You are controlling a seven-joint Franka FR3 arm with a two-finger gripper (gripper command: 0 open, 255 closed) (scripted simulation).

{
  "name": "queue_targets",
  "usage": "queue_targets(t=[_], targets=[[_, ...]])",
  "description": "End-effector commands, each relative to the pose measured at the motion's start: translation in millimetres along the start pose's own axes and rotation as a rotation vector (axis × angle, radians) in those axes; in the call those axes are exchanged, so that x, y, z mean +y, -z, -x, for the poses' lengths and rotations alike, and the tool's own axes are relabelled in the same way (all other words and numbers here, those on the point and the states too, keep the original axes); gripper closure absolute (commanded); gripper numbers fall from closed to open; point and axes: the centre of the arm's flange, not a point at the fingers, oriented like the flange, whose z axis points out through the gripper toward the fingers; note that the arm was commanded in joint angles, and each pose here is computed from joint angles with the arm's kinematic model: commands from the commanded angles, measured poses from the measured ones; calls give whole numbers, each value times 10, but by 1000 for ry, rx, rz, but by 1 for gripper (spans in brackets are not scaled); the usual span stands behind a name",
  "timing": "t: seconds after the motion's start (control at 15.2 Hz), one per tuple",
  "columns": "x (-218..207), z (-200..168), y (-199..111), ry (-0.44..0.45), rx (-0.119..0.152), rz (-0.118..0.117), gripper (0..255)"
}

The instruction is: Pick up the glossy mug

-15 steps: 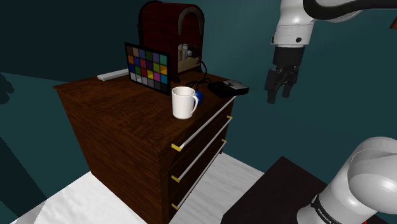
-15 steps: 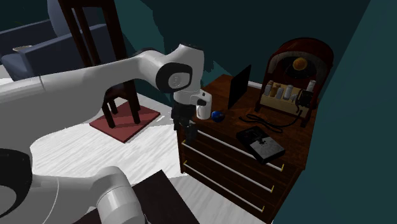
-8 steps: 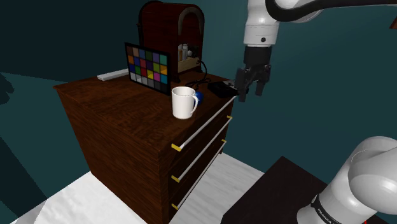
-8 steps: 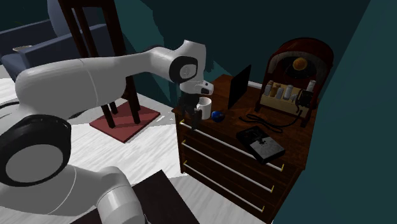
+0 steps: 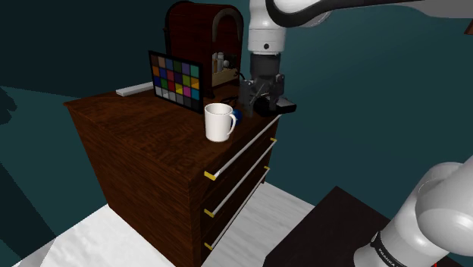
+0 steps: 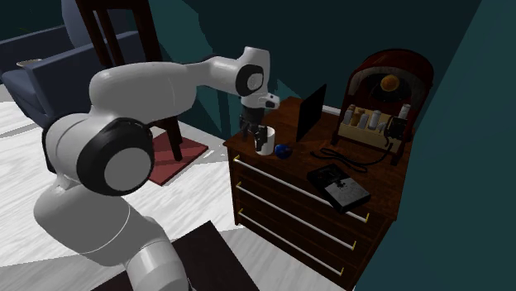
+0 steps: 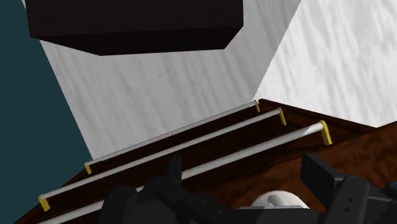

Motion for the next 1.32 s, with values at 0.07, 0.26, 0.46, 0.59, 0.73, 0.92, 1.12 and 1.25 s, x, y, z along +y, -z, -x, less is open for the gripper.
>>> queue_targets(t=[0.07, 0.26, 0.46, 0.59, 0.73, 0.92, 1.12, 1.25], targets=[[-290, -264, 12, -1, 12, 6, 0], [-573, -534, 24, 0, 24, 14, 0], [-857, -803, 37, 0, 36, 21, 0], [-1045, -982, 46, 0, 44, 26, 0], [-1141, -1073, 51, 0, 48, 28, 0], [-1145, -1089, -106, 0, 48, 28, 0], [-1150, -1105, -264, 0, 48, 28, 0], [-1152, -1113, -347, 0, 48, 28, 0]])
